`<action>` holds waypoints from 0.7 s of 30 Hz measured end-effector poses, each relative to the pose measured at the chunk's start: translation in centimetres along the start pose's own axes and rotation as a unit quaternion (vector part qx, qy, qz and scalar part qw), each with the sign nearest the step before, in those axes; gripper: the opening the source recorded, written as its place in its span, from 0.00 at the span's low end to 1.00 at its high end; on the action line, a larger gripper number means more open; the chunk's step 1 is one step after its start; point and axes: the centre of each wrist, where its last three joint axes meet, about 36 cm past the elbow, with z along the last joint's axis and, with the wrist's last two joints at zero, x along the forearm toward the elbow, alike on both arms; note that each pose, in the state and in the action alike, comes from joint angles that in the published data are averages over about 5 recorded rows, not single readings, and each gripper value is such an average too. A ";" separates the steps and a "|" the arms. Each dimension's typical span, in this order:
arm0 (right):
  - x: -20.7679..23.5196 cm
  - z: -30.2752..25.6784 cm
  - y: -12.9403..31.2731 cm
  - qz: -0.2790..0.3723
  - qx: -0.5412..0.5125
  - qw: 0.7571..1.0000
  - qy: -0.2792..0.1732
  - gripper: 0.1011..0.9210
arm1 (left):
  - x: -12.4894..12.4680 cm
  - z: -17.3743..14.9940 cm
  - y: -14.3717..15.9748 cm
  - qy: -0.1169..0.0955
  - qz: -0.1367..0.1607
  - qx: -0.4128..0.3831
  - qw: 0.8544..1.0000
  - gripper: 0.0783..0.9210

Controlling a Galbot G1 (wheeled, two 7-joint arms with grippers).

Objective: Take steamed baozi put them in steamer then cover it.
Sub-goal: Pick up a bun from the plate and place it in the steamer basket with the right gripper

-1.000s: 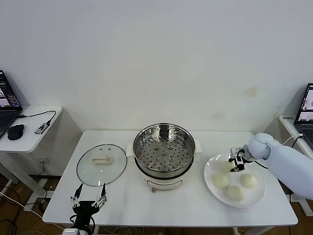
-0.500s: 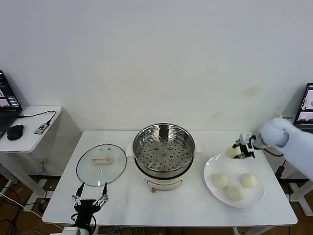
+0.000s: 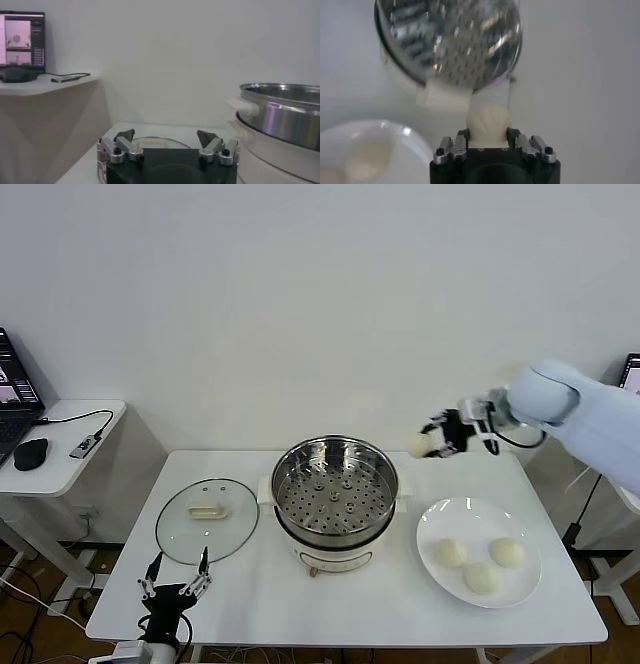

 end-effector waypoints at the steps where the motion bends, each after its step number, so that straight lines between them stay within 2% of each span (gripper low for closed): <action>1: -0.6 -0.7 -0.4 -0.005 0.012 1.000 -0.004 0.46 | 0.0 -0.1 0.1 -0.001 -0.001 0.000 1.000 0.88; 10: -6.5 -6.0 -3.5 -0.050 0.135 0.989 -0.015 0.48 | 0.0 -0.4 0.3 -0.006 -0.008 0.006 1.000 0.88; 21: -12.4 -8.6 -5.8 -0.079 0.286 0.955 0.007 0.50 | -0.3 -0.7 0.5 -0.014 -0.011 0.010 1.000 0.88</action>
